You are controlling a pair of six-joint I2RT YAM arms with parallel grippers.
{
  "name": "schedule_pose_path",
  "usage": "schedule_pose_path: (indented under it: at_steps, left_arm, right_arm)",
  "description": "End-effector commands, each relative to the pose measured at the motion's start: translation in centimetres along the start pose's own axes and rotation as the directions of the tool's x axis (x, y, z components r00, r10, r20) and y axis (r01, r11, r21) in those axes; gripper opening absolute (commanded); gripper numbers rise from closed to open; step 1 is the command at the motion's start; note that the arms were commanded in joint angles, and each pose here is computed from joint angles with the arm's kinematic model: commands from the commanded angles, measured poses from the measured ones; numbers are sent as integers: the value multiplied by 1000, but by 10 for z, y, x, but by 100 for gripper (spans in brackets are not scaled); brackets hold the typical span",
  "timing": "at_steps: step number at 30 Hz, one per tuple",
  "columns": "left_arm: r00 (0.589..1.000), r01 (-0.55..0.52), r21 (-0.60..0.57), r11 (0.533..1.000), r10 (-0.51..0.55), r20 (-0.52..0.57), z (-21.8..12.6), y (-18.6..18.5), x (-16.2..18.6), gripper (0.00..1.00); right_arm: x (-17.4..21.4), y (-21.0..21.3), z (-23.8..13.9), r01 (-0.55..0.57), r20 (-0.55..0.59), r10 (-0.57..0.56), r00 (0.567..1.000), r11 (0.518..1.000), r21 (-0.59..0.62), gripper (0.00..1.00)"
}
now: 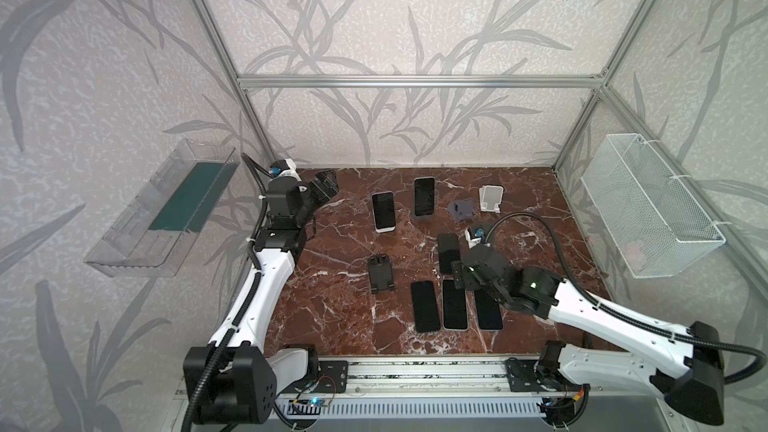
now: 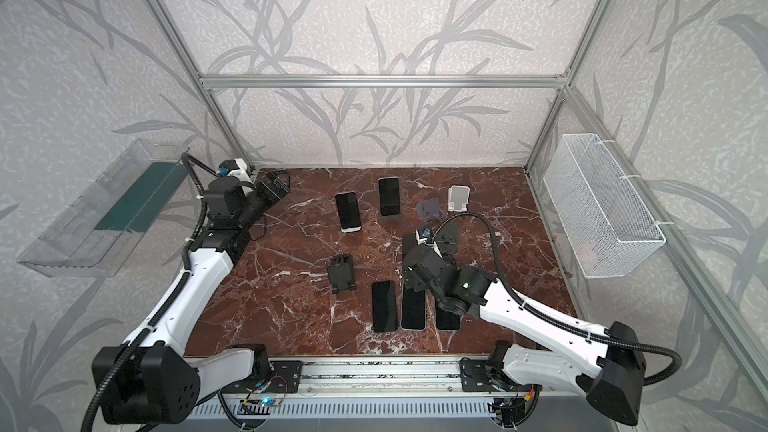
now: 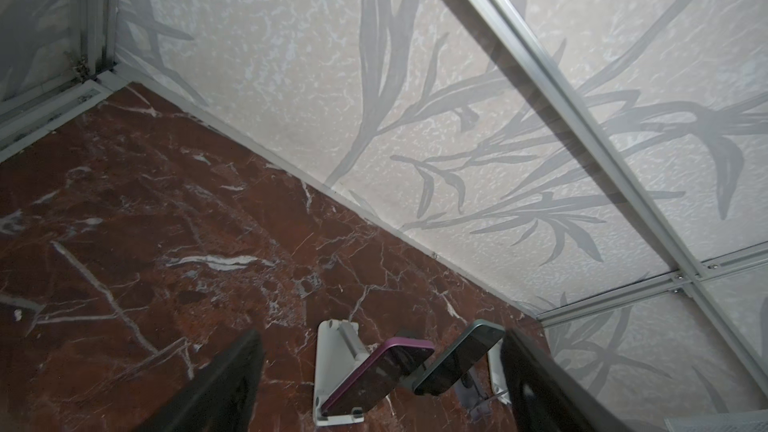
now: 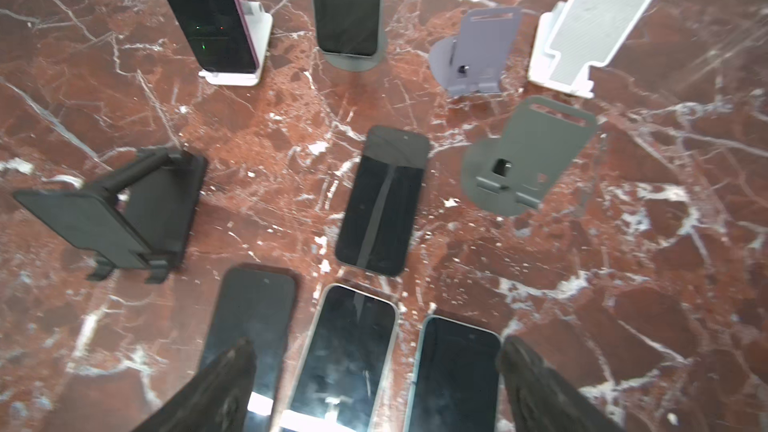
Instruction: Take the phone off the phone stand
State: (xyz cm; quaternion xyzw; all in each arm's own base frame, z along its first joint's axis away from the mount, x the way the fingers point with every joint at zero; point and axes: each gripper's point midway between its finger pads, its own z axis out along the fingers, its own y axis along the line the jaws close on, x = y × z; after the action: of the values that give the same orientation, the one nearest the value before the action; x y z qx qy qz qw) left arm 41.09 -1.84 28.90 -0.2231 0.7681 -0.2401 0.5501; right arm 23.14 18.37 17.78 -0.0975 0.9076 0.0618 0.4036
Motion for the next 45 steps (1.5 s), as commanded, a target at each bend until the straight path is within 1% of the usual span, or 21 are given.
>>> schedule_pose_path:
  at_steps: [1, 4, 6, 8, 13, 15, 17, 20, 22, 25, 28, 31, 35, 37, 40, 45]
  left_arm:
    - [1000, -26, -46, 999, 26, 9, 5, 16, 9, 88]
    - [999, -50, -83, 995, 50, 2, 2, 22, 9, 88]
    - [999, -40, -98, 994, 41, 9, -2, 23, 7, 89]
    - [1000, -8, -79, 997, 10, 23, -4, 20, 6, 90]
    - [1000, 24, -37, 999, -23, 5, -5, 14, 11, 92]
    - [1000, 10, -24, 1000, -10, 2, -6, 10, 11, 92]
    - [1000, 9, -23, 1000, -9, 8, -7, 9, 12, 91]
    - [1000, 8, -5, 1000, -8, -2, -5, 5, 16, 92]
    - [1000, 15, -4, 1000, -15, -9, -4, 5, 16, 92]
    - [998, 56, 29, 998, -55, -24, -3, -1, 18, 91]
    - [995, 98, 74, 992, -95, -39, -3, -9, 20, 91]
    - [993, 110, 90, 990, -106, -43, -4, -12, 20, 91]
    - [993, 113, 78, 991, -109, -49, -3, -9, 24, 91]
    - [991, 125, 81, 989, -120, -60, 0, -8, 26, 91]
    - [986, 151, 104, 983, -142, -86, 2, -13, 29, 91]
    - [979, 179, 102, 978, -167, -118, 9, -11, 38, 90]
  right_arm:
    - [-6, -20, -13, -24, 87, 20, 996, 999, 42, 87]
    - [-8, -24, -24, -43, 130, 43, 991, 999, 1, 86]
    - [-9, -23, -29, -56, 142, 60, 988, 998, -30, 86]
    - [-8, -22, -31, -53, 136, 58, 989, 998, -44, 86]
    - [2, -38, -25, -37, 140, 32, 990, 999, 39, 89]
    - [3, -36, -21, -27, 159, 23, 987, 999, 26, 90]
    - [3, -26, -13, -55, 197, 59, 979, 998, -26, 90]
    - [2, -19, 5, -155, 253, 165, 953, 986, -59, 89]
    - [2, -14, 12, -168, 242, 176, 954, 984, -52, 89]
    - [-1, 5, 14, -91, 181, 107, 978, 991, -95, 89]
    - [3, 4, 15, -70, 141, 79, 987, 995, -70, 89]
    - [8, -6, 13, -102, 155, 108, 982, 994, -46, 89]
    - [11, -13, 11, -156, 206, 168, 964, 985, -73, 92]
    - [12, -15, 10, -167, 218, 181, 959, 983, -81, 92]
    - [17, -16, 8, -166, 198, 181, 963, 982, -90, 91]
    - [25, -20, 1, -172, 163, 186, 969, 980, -98, 91]
